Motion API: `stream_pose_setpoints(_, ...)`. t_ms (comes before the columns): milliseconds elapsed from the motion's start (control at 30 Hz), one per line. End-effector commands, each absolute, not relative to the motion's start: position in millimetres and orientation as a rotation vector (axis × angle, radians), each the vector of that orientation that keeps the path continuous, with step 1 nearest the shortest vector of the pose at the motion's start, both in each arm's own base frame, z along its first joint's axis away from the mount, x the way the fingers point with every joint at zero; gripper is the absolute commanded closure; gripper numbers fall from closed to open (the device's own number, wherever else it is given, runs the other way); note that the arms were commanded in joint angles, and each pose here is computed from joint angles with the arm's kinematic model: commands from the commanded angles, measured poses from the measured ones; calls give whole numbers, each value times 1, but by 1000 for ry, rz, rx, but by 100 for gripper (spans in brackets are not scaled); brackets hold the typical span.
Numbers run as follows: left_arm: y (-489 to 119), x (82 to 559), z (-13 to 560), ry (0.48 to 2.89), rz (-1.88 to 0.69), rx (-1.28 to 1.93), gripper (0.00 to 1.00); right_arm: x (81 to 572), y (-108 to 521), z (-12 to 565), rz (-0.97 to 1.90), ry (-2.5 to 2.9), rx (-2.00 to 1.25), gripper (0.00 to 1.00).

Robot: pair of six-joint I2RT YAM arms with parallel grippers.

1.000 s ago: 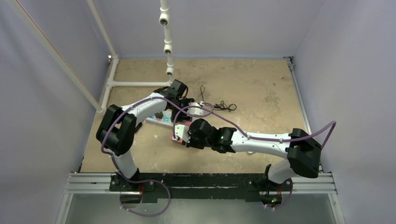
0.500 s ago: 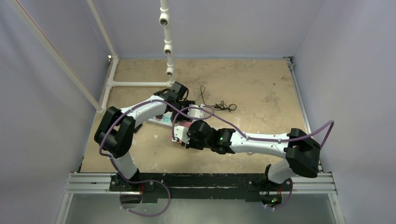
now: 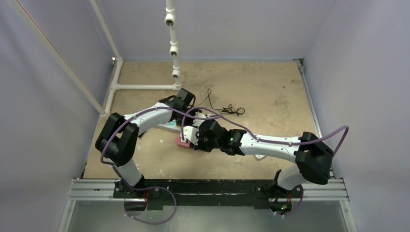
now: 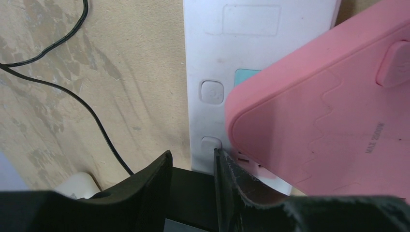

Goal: Insert the plug
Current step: Press the plug into the socket.

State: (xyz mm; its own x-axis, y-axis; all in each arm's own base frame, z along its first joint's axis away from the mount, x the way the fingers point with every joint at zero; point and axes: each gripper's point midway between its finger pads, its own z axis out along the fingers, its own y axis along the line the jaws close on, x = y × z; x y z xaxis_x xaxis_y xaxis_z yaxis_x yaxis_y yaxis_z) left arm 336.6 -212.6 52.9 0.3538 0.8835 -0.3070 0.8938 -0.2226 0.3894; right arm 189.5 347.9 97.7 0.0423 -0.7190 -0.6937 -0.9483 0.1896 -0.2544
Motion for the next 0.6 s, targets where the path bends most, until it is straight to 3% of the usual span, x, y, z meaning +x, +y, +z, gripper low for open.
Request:
stream_pose_setpoints(0,-182,304,10,1623,-73,2314,65,166,308,34,394,1917,-1751,100)
stream_pose_setpoints(567,-182,291,5,1583,-167,2409,75,172,280,-1,299,2110,-1740,100)
